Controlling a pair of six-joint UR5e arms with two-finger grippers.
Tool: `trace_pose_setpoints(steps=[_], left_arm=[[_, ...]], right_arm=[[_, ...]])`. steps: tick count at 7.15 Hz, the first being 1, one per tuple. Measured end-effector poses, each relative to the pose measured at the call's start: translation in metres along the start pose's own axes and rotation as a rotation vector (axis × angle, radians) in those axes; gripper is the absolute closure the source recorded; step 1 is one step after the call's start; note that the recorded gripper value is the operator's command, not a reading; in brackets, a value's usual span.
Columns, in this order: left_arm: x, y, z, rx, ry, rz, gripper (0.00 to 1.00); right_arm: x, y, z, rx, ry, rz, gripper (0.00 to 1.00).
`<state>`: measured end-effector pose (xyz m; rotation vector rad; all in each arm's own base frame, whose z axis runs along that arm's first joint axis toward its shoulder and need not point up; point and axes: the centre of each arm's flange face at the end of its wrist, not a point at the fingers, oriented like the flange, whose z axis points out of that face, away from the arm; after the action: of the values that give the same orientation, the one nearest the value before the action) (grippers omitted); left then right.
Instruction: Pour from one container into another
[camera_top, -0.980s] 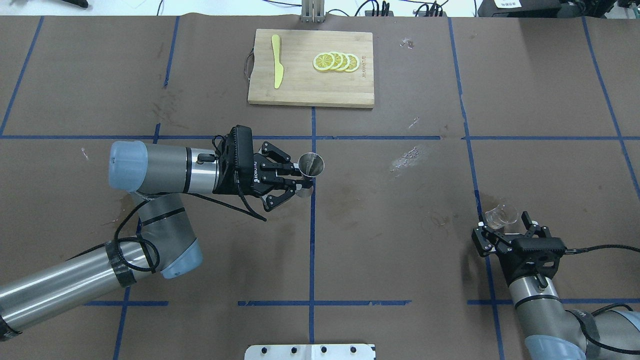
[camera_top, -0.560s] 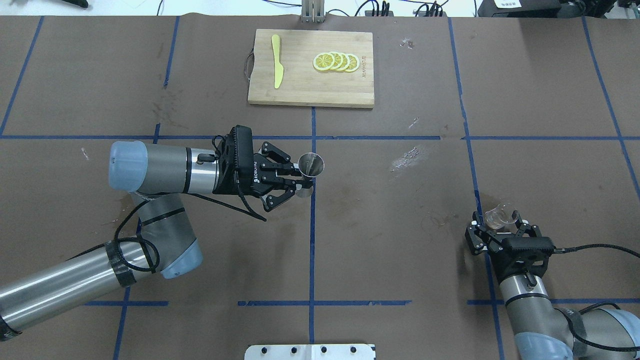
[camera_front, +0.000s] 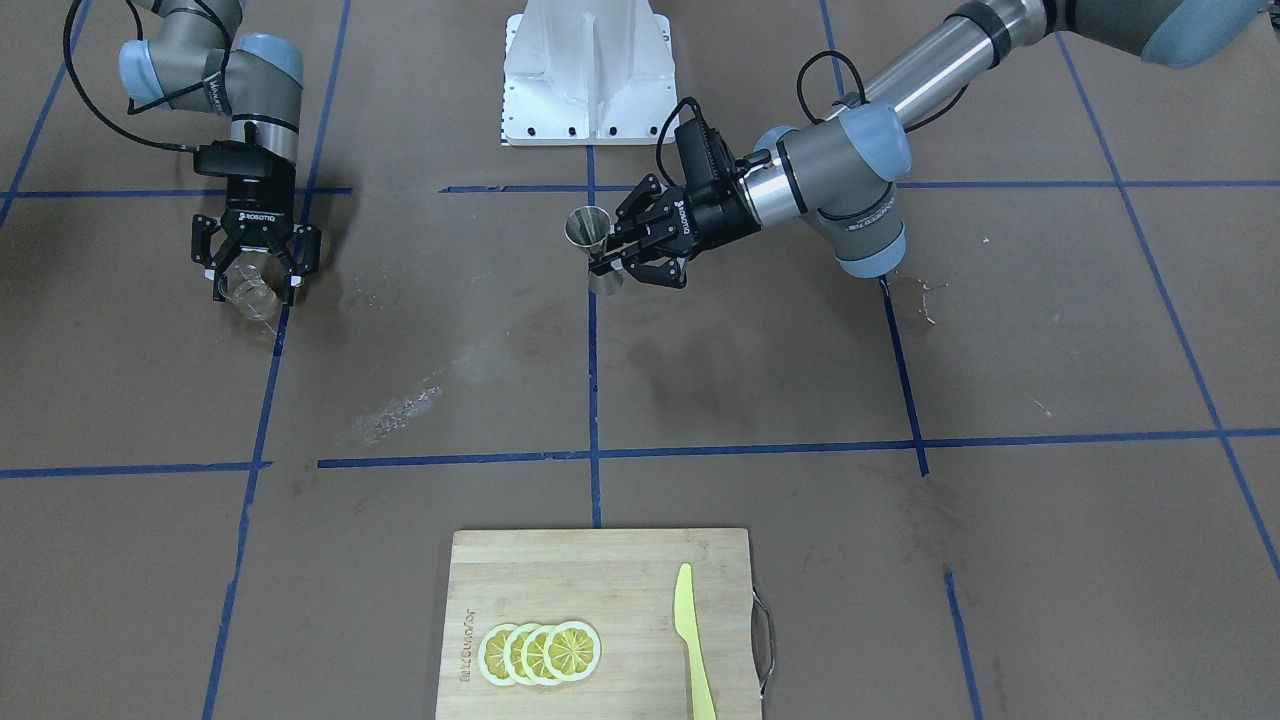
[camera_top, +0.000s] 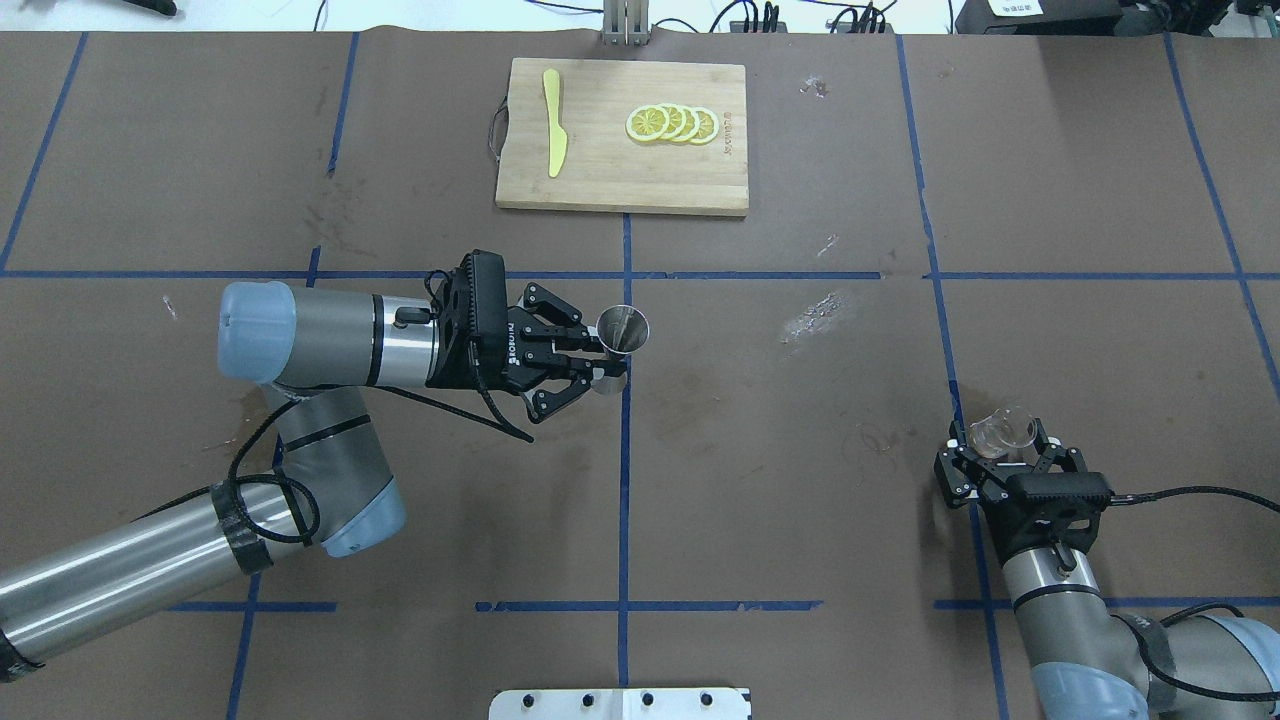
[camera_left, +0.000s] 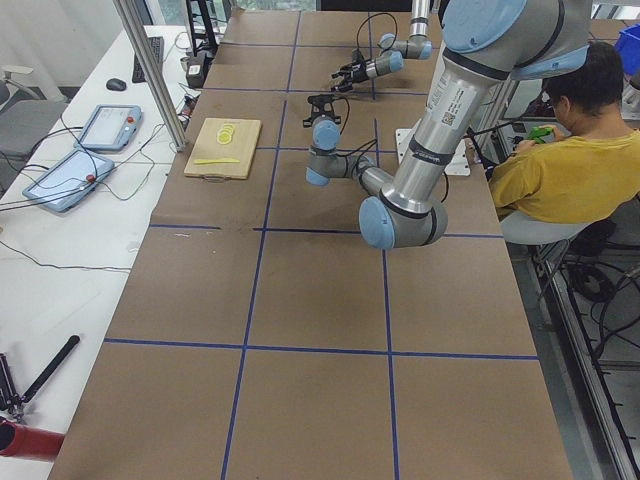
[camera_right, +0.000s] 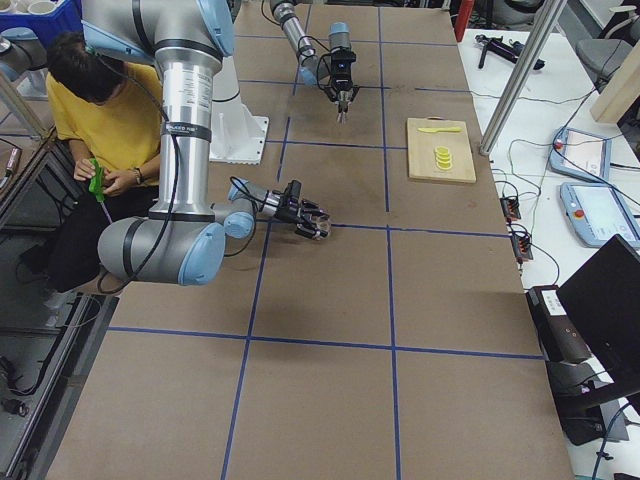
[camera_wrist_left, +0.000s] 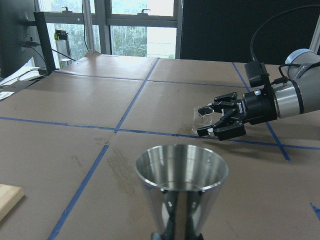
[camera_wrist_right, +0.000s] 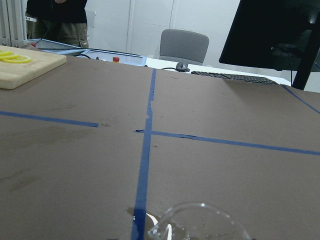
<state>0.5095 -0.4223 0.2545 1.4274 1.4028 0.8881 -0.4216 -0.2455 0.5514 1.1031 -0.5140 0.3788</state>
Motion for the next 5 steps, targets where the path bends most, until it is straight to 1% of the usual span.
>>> trace_pose_setpoints(steps=[1,2,3,5], left_arm=[[0.0002,-0.0007,-0.0001,0.001,0.000,0.001,1.00],[0.0006,-0.0016,-0.0003,0.003,0.001,0.001,1.00],[0.0008,-0.0024,-0.0005,0.005,0.001,0.002,1.00],[0.0014,-0.0037,-0.0011,0.008,0.002,0.003,1.00]], right_arm=[[0.0003,0.0001,0.0001,-0.001,0.000,-0.001,0.72],[0.0002,-0.0002,-0.0001,-0.001,0.000,-0.001,0.90],[0.0004,-0.0002,-0.0001,0.000,0.000,-0.002,1.00],[0.0015,-0.0016,0.0001,0.001,0.001,-0.004,1.00]])
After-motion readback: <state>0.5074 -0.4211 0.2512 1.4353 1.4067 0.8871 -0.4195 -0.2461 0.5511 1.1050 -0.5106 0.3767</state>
